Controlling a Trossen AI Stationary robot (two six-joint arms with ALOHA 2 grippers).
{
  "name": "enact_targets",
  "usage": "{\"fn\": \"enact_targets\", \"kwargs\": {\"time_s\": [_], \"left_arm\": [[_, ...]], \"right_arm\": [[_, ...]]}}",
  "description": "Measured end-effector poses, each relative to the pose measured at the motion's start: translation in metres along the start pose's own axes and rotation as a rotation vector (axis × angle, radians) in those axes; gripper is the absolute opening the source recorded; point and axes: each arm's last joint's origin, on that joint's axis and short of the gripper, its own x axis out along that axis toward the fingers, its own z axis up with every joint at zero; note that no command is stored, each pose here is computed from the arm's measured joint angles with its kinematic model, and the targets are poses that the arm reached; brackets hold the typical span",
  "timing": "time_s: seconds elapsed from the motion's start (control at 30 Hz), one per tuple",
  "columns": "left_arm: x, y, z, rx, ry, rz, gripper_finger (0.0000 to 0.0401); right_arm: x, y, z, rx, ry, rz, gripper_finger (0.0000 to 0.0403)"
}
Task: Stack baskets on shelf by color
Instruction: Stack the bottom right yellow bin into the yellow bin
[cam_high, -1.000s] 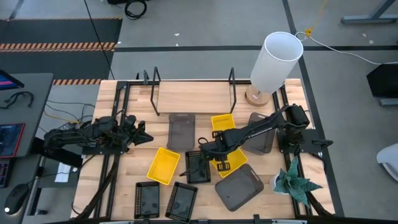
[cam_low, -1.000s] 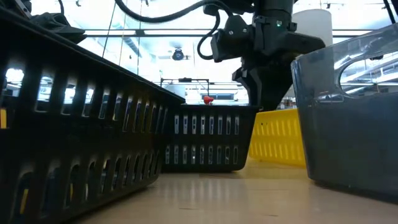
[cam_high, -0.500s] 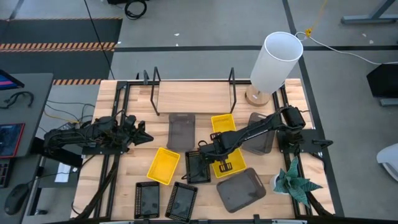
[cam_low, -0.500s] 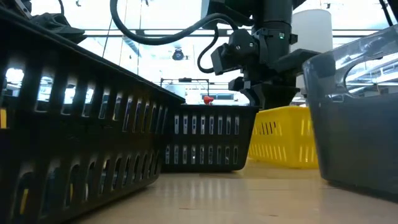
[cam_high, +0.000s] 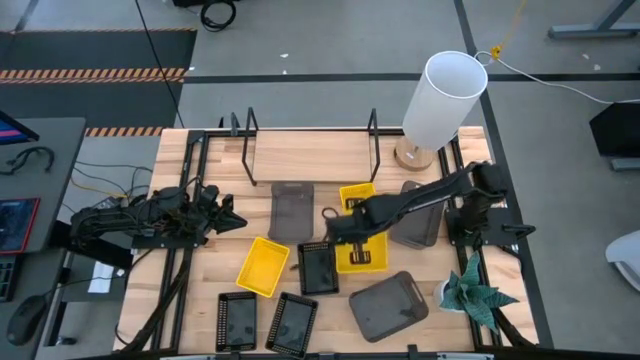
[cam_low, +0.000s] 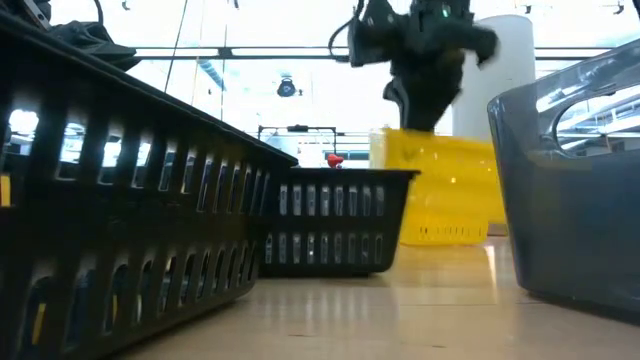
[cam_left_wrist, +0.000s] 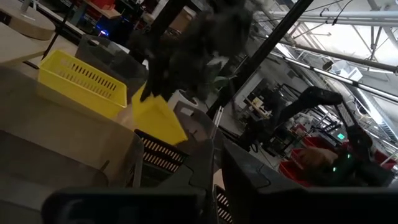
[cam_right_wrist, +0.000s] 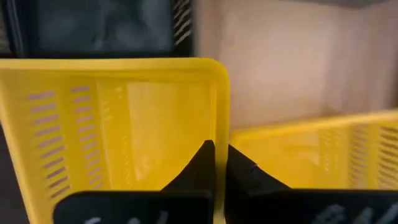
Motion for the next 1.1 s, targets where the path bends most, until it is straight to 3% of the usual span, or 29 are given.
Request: {"fn": "enact_targets", "kwargs": {"time_s": [0.27,0.47,0.7,1.1], "left_arm": [[0.000,0.000,0.000,0.000,0.000,0.000,0.0030],[0.000,0.000,0.000,0.000,0.000,0.000,0.0036],[0.000,0.000,0.000,0.000,0.000,0.000,0.0037],[0.000,0.000,0.000,0.000,0.000,0.000,0.0034]], "right_arm": [[-0.052,-0.052,-0.007,0.562,-0.163,-0.012,0.0009],[-0.072,-0.080,-0.016,0.796,-0.231,-0.083,0.0009],[-0.061,-0.087,-0.030,0.915,-0.195,-0.229,0.0009],[-0.051,-0.087,-0.034,0.940,-0.192,-0.257,0.0009]]}}
